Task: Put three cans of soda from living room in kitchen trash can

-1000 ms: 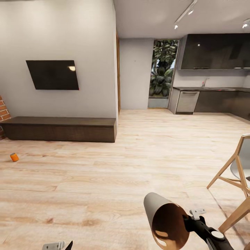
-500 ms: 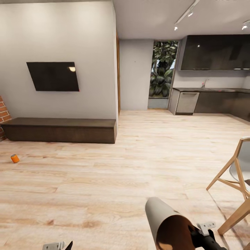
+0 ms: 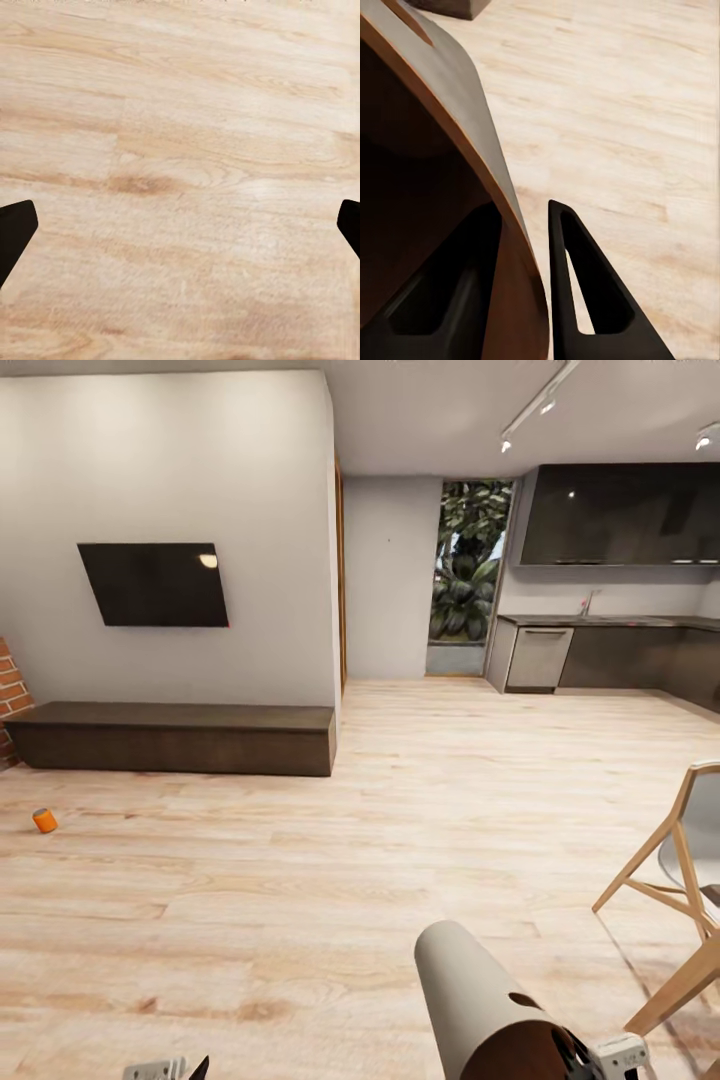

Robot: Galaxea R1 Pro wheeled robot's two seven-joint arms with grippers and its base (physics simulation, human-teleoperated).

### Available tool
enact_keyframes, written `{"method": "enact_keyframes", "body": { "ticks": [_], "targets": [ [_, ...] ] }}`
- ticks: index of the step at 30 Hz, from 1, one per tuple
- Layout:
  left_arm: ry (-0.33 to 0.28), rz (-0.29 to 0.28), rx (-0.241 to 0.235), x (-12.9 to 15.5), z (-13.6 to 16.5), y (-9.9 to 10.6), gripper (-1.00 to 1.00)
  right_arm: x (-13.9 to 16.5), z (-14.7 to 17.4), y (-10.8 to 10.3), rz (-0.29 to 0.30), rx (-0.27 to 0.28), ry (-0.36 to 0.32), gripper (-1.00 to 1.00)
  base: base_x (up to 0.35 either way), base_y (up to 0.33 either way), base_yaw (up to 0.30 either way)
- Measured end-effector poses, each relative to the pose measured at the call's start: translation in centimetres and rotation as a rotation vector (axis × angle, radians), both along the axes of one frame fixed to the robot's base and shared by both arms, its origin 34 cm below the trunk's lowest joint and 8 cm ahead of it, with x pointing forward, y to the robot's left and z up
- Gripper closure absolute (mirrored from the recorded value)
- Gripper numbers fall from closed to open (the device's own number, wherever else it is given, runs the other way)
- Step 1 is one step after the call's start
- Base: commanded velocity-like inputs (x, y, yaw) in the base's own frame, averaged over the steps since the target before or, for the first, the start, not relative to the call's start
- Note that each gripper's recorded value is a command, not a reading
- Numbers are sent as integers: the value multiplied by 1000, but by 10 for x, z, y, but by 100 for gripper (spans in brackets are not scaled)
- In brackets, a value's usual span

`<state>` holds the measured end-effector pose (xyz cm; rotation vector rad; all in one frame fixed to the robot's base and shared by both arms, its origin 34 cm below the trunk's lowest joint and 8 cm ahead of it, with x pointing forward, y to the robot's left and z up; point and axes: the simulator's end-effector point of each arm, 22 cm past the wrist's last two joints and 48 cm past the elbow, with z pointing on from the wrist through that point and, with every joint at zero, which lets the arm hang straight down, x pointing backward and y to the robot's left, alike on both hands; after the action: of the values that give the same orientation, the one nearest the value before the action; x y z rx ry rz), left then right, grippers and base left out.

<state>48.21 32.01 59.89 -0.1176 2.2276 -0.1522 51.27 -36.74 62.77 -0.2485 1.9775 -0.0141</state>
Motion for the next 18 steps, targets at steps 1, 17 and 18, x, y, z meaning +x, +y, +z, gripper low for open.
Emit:
{"method": "enact_keyframes", "body": {
  "ticks": [1, 17, 18],
  "targets": [
    [0, 0, 0, 0, 2, 0, -100, -2, 2, -1, -6, 6, -3, 100, 0, 0, 0],
    [-2, 0, 0, 2, 29, 0, -100, -40, 15, 1, 57, 19, -12, 100, 0, 0, 0],
    [-2, 0, 0, 2, 31, 0, -100, -42, 15, -1, 58, 16, -6, 100, 0, 0, 0]
  ]
}}
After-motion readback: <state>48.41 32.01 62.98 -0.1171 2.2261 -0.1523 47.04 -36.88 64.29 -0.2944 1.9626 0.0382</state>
